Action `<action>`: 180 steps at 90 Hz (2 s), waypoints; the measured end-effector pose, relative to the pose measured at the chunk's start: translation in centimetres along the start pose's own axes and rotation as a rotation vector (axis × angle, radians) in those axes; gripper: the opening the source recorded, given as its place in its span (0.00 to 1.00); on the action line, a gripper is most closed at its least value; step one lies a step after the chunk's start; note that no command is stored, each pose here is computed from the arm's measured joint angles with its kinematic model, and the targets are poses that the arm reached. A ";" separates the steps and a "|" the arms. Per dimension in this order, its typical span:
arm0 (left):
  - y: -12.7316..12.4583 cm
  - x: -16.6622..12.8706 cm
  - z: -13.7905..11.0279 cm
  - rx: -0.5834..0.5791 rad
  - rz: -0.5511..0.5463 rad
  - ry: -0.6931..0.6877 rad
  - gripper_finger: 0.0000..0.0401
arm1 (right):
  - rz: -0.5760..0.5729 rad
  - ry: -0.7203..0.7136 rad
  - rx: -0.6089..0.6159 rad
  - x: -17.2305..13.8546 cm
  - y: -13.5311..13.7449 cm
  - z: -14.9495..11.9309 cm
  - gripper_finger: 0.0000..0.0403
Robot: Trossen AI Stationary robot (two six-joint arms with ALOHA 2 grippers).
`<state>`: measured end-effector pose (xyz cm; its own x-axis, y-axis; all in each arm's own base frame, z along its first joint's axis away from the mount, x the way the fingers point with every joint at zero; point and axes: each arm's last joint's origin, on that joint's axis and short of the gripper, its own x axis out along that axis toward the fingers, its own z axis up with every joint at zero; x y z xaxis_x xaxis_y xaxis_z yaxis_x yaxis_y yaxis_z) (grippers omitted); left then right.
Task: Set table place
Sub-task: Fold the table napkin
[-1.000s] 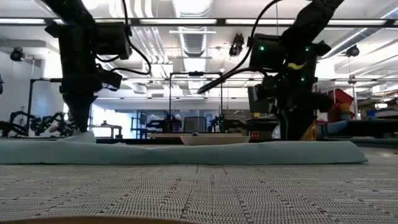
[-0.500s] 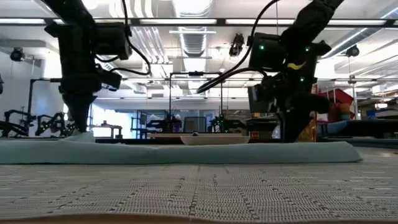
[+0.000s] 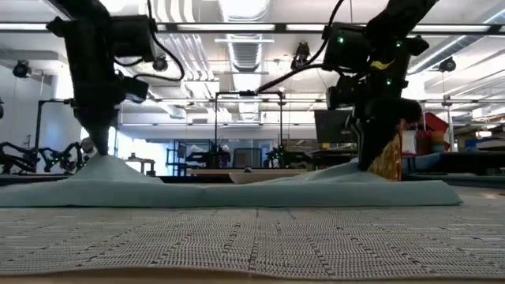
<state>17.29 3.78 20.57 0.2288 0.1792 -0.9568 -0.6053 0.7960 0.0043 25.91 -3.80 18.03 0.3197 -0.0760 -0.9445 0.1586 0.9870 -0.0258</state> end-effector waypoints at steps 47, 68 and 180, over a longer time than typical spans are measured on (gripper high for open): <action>0.4 -0.3 -0.2 -0.037 0.077 -0.032 0.00 | -0.106 0.007 0.040 -0.5 -0.3 -0.3 0.01; 0.3 0.3 0.2 -0.030 0.127 -0.037 0.00 | -0.111 0.032 0.051 0.4 -0.3 -0.2 0.02; -2.3 6.0 -1.2 0.145 0.123 -0.214 0.32 | 0.207 -0.142 -0.004 4.3 3.4 1.2 0.45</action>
<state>19.16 2.31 14.48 0.3256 0.3853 -0.8634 -0.5268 0.8322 0.1728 28.92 -0.93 14.30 0.4732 0.1094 -0.8741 0.0721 0.9841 0.1622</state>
